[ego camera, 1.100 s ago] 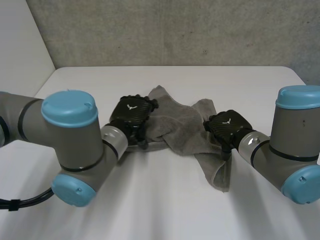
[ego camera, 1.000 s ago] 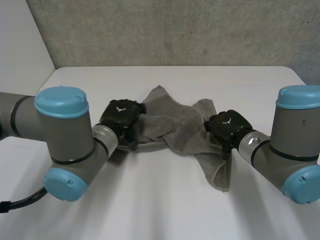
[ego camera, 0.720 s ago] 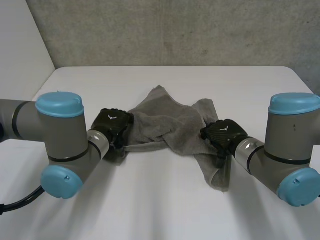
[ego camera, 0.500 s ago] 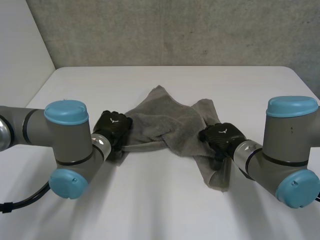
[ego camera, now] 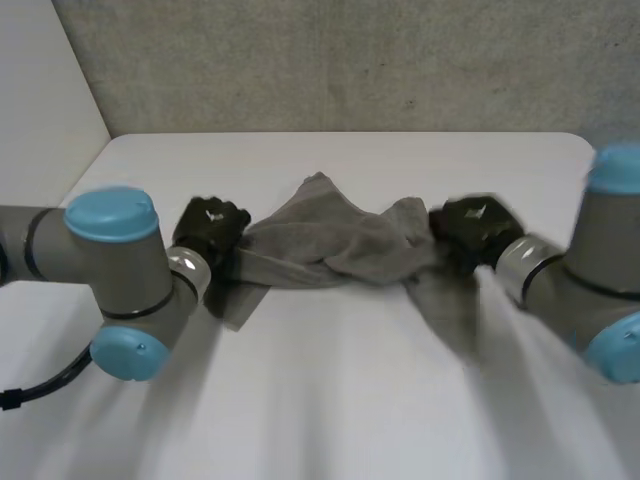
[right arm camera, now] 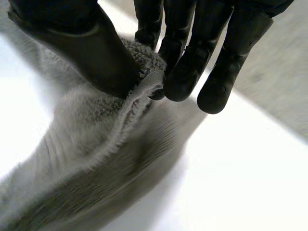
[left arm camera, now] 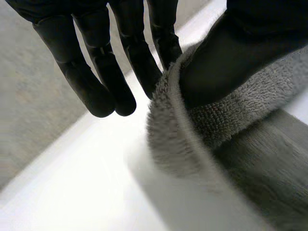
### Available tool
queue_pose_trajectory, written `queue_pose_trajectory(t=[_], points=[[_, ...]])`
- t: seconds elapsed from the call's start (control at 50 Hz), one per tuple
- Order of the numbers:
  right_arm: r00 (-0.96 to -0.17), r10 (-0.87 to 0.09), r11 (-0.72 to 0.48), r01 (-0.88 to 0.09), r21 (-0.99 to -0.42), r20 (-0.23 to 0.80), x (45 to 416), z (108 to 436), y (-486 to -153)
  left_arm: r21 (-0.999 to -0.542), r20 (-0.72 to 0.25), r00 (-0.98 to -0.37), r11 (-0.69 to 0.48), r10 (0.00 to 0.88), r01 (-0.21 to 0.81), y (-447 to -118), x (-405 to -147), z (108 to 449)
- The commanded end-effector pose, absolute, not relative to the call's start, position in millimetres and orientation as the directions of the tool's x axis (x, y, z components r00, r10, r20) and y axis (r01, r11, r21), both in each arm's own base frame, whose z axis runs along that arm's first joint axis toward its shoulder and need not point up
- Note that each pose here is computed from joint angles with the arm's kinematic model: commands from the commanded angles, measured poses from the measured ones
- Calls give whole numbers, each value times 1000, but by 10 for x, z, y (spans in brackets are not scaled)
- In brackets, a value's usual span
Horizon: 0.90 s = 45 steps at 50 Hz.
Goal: Fold the towel.
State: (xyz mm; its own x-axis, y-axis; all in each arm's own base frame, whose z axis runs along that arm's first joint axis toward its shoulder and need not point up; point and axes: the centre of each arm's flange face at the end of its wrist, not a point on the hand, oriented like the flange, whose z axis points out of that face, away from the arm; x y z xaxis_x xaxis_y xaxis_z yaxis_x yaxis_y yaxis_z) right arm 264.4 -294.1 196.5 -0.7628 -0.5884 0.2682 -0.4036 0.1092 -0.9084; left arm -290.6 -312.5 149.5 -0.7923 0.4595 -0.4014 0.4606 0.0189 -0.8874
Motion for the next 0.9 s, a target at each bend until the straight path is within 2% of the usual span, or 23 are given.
queue_pose_trajectory(t=[0.02, 0.06, 0.1, 0.12, 0.16, 0.2, 0.22, 0.28, 0.32, 0.44, 0.5, 0.58, 0.62, 0.64, 0.66, 0.68, 0.7, 0.72, 0.74, 0.78, 0.82, 0.84, 0.9], points=[[-791, -503, -70, -364, -929, 348, 2429, 2776, -3020, -915, -397, -826, -97, 400, 392, -3087, -2848, 2136], [-787, -490, -94, -380, -920, 375, 2356, 2914, -3026, -916, -400, -829, -129, 390, 380, -3057, -2839, 2283], [-756, -478, -103, -458, -883, 447, 2230, 3079, -3010, -916, -399, -842, -191, 363, 352, -2999, -2807, 2577], [-756, -478, -103, -458, -883, 448, 2230, 3079, -3010, -916, -399, -842, -192, 363, 352, -2999, -2807, 2578], [-699, -503, -64, -556, -829, 508, 2181, 3006, -2997, -913, -401, -851, -230, 339, 338, -2978, -2760, 2764], [-664, -522, -49, -603, -796, 536, 2181, 2925, -3006, -911, -403, -853, -230, 331, 342, -2998, -2737, 2777], [-627, -533, -46, -649, -759, 569, 2187, 2847, -3021, -911, -407, -851, -220, 333, 349, -3009, -2735, 2753], [-596, -537, -42, -688, -725, 597, 2190, 2766, -3046, -911, -410, -847, -202, 339, 360, -3025, -2736, 2711], [-555, -544, -20, -741, -671, 629, 2204, 2589, -3093, -907, -420, -829, -134, 369, 400, -3115, -2763, 2474], [-485, -573, -17, -799, -602, 661, 2380, 2292, -3192, -869, -465, -793, -33, 394, 493, -3364, -2727, 2111], [-459, -557, -66, -806, -588, 692, 2507, 2298, -3255, -855, -497, -780, -57, 380, 516, -3462, -2737, 2129], [-493, -460, -156, -773, -614, 738, 2644, 2515, -3398, -862, -501, -798, -115, 335, 494, -3557, -2741, 2336], [-622, -260, -314, -669, -673, 739, 2773, 2898, -3594, -884, -459, -856, -219, 238, 413, -3688, -2675, 2703], [-622, -259, -315, -669, -674, 739, 2774, 2900, -3595, -884, -458, -857, -220, 238, 412, -3689, -2675, 2705], [-716, -154, -419, -576, -702, 680, 2813, 3167, -3612, -896, -391, -902, -299, 186, 327, -3709, -2632, 2973], [-717, -153, -420, -575, -702, 680, 2813, 3170, -3612, -896, -390, -902, -300, 185, 326, -3709, -2632, 2976], [-801, -52, -538, -481, -693, 596, 2775, 3549, -3522, -897, -293, -945, -383, 146, 220, -3713, -2554, 3251], [-860, 22, -641, -403, -653, 510, 2702, 3937, -3351, -883, -195, -971, -455, 135, 114, -3685, -2478, 3493], [-875, 52, -676, -385, -628, 481, 2625, 4141, -3223, -859, -124, -982, -510, 141, 35, -3657, -2401, 3688], [-871, 43, -659, -393, -641, 490, 2620, 4109, -3246, -859, -102, -986, -511, 135, 19, -3665, -2307, 3735], [-837, -46, -554, -433, -711, 545, 2665, 3854, -3330, -889, -122, -982, -456, 141, 46, -3670, -2276, 3648], [-837, -47, -553, -433, -712, 546, 2665, 3852, -3330, -889, -123, -982, -455, 141, 46, -3670, -2276, 3647], [-776, -189, -437, -482, -760, 601, 2745, 3530, -3315, -931, -147, -970, -359, 192, 70, -3694, -2320, 3386]])
